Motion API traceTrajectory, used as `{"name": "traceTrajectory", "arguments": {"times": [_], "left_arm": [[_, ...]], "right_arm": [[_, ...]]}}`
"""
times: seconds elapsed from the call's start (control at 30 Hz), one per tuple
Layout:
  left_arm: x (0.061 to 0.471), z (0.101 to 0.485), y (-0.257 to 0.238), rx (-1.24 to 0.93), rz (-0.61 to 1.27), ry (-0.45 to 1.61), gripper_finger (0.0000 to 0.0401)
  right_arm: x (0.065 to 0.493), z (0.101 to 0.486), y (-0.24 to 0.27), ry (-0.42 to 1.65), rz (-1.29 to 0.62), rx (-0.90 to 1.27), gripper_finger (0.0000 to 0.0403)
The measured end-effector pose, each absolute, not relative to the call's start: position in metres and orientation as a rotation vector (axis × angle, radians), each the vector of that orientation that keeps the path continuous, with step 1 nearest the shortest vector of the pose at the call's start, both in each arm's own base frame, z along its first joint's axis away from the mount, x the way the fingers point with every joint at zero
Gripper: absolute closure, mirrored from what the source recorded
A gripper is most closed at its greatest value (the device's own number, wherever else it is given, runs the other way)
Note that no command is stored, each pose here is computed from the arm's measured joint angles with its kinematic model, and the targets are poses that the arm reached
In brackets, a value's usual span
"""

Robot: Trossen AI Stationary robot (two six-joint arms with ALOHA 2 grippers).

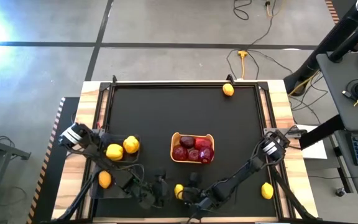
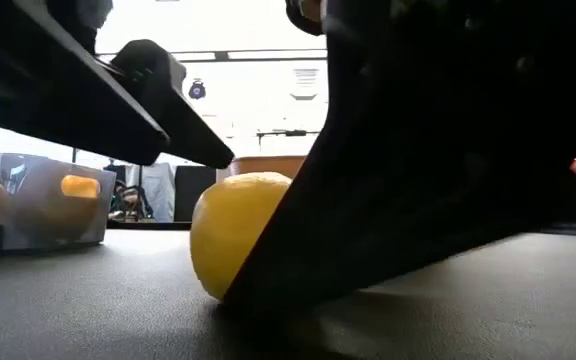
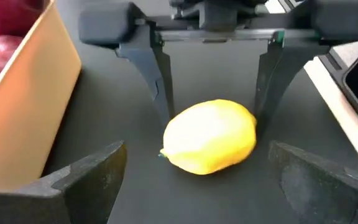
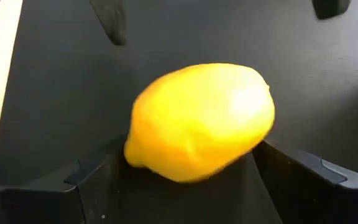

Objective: Sort produce into baskets
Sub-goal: Put the yellow lemon into the bottom black transparent bin

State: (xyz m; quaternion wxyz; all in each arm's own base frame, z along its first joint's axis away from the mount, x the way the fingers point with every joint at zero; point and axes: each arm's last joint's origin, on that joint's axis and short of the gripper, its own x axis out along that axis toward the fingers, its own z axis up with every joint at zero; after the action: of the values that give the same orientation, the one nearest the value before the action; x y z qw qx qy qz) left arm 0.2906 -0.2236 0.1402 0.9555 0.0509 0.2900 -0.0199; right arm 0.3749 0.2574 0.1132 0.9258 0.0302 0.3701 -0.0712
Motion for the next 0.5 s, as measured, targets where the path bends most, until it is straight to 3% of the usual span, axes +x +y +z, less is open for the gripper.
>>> {"name": "traceTrajectory", "arguments": {"times": [0.5], "left_arm": [[0.2982,0.1440,-0.2199,0.128,-0.089,0.558,0.0029]], "right_arm": [[0.3653,0.1205,0.2514,0.824,-0.218,0.077,0.0078]]}}
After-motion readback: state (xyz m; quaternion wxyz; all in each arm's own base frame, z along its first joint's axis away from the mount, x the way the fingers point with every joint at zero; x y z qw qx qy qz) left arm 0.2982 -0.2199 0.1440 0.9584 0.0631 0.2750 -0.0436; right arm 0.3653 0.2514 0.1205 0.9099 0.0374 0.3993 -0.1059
